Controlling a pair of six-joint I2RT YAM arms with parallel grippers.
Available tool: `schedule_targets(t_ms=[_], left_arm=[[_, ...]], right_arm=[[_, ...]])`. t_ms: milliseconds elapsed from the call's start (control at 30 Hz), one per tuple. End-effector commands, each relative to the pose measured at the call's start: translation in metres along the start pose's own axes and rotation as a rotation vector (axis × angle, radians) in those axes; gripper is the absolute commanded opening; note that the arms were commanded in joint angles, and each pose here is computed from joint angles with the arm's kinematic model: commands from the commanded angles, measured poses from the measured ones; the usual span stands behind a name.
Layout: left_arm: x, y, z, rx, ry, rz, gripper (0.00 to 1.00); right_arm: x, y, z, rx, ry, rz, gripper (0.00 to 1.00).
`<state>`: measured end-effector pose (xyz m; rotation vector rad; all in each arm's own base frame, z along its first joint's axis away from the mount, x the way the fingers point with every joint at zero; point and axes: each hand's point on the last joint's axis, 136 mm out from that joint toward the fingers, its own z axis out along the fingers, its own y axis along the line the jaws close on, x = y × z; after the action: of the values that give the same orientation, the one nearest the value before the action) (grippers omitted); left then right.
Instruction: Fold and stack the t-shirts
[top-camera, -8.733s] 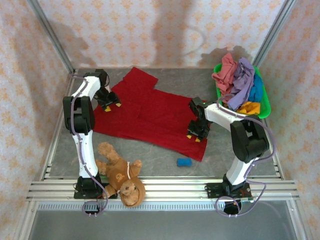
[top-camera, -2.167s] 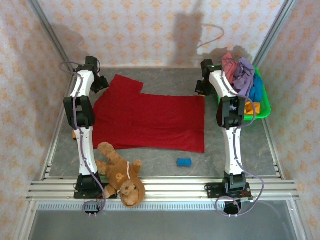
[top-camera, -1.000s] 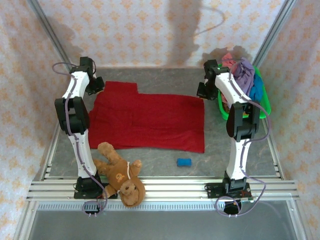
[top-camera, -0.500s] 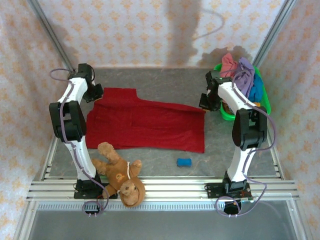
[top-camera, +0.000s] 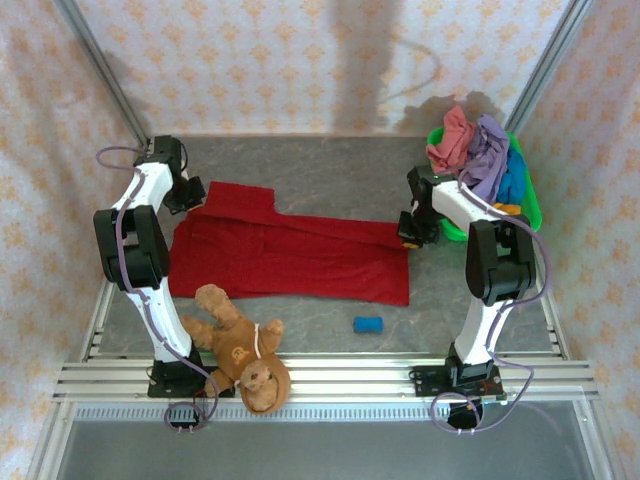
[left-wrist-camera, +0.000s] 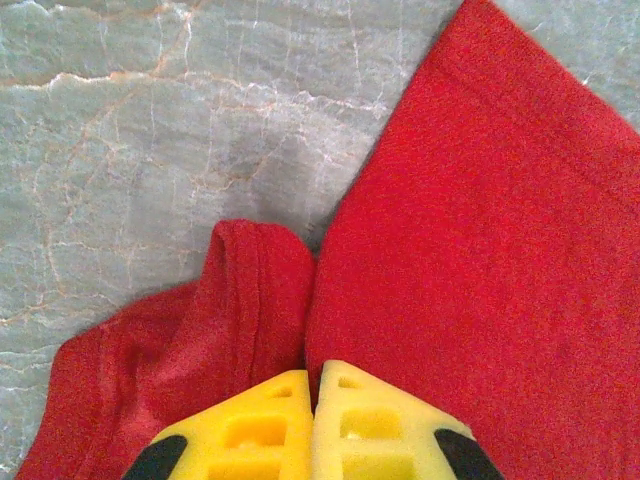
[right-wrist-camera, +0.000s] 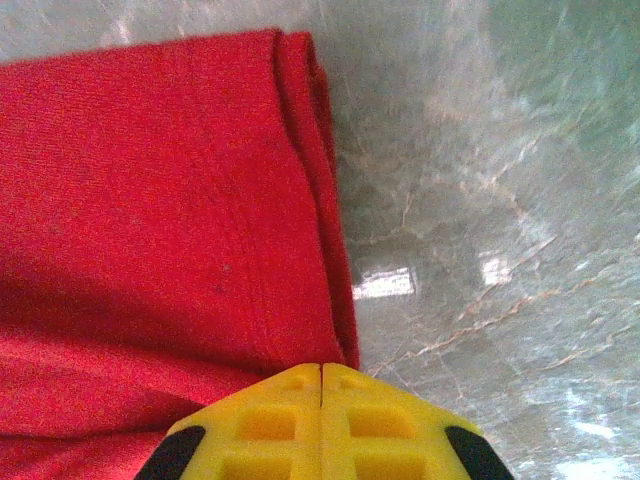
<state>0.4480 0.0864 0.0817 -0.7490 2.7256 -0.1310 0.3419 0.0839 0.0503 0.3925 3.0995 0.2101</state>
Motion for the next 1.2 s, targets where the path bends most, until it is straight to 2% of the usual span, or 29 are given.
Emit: schedule_targets(t_ms=[0,67,133,267,467,500,533,567,600,667,767,900,1000,1167], left_arm=[[-0.009,0.008,-0.015,-0.019,-0.054,0.003,0.00],[-0.006,0.011,-0.011,-0.026,-0.041,0.001,0.00],[-0.001,0.017,0.000,-0.027,-0.013,-0.015,0.00],[0.011,0.023,0.013,-0.012,0.039,-0.045,0.00],[0.020,0.030,0.009,-0.051,0.068,-0.028,0.04],[0.023,0.032,0.009,-0.057,0.077,-0.024,0.07],[0.026,0.033,0.010,-0.060,0.088,-0.021,0.16],[0.030,0.035,0.011,-0.068,0.102,-0.021,0.29],[0.034,0.037,0.013,-0.080,0.119,-0.020,0.37],[0.038,0.045,0.014,-0.121,0.136,-0.016,0.44],[0.030,0.052,0.004,-0.167,0.074,-0.022,0.47],[0.004,0.028,-0.012,-0.055,-0.017,-0.047,0.50],[-0.016,0.011,-0.012,-0.005,-0.018,-0.056,0.51],[-0.043,-0.013,0.001,0.011,-0.003,-0.027,0.51]], right_arm=[[0.006,0.000,0.005,0.012,0.010,0.014,0.00],[0.007,-0.011,0.011,0.072,0.019,0.018,0.00],[0.008,-0.021,0.017,0.130,0.030,0.025,0.06],[0.008,-0.015,0.012,0.112,-0.008,0.015,0.17],[0.001,-0.011,-0.007,0.100,-0.053,0.014,0.20],[0.001,-0.010,-0.011,0.100,-0.056,0.010,0.22],[0.000,-0.010,-0.014,0.100,-0.062,0.009,0.24],[-0.001,-0.009,-0.018,0.097,-0.071,0.007,0.27],[-0.002,-0.008,-0.023,0.093,-0.085,0.007,0.29],[-0.003,-0.008,-0.033,0.092,-0.101,0.007,0.31],[-0.005,-0.008,-0.046,0.099,-0.118,0.003,0.34],[-0.009,0.004,-0.059,0.060,-0.135,-0.013,0.37],[-0.015,0.026,-0.061,0.001,-0.139,-0.025,0.37],[-0.026,0.060,-0.054,-0.015,-0.125,-0.059,0.38]])
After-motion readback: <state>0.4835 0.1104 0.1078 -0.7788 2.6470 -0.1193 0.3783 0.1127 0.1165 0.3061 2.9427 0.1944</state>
